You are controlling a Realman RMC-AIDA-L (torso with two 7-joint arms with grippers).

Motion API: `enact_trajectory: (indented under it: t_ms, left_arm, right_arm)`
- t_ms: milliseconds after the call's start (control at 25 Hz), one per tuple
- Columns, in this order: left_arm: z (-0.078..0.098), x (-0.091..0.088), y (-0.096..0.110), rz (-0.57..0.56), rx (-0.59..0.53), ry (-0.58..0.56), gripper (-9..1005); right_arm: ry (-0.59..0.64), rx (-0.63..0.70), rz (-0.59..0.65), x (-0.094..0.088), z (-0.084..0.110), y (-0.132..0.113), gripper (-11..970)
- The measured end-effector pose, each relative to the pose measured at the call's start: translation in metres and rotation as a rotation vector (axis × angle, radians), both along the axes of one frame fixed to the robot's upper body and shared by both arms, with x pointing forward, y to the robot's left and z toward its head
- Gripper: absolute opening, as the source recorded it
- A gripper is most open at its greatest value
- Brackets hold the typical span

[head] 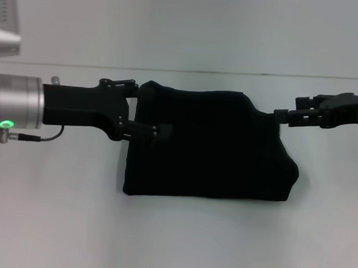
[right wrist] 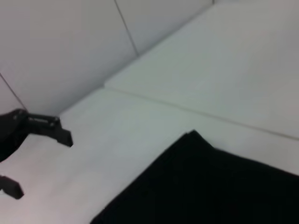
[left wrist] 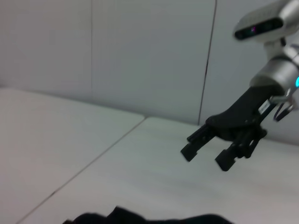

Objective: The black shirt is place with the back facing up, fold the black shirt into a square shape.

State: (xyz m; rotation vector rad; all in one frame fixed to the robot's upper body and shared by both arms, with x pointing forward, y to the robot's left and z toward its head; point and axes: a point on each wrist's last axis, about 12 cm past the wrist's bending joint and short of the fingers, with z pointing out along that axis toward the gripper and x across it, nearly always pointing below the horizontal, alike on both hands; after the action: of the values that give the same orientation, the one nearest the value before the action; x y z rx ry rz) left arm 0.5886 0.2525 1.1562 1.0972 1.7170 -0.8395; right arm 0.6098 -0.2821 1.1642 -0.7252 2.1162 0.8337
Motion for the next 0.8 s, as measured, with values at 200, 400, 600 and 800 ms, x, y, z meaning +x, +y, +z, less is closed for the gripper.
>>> enact_trajectory:
  t_ms: [200,400,600,800]
  left_arm:
    - [-0.002,0.009,-0.002,0.028,0.080,0.016,949]
    - [-0.007,0.012,0.003,0.071,0.134,0.035,950]
    - [-0.008,0.013,0.004,0.079,0.142,0.038,950]
    - [-0.008,0.013,0.004,0.082,0.144,0.040,950]
  right_arm:
    - [-0.001,-0.044,0.018,0.008,0.005,0.009,919]
    - [-0.001,-0.060,0.003,0.014,0.004,0.012,919]
    - [0.019,-0.056,-0.002,0.017,0.001,0.016,919]
    - [0.020,-0.070,0.004,0.019,-0.001,0.019,919]
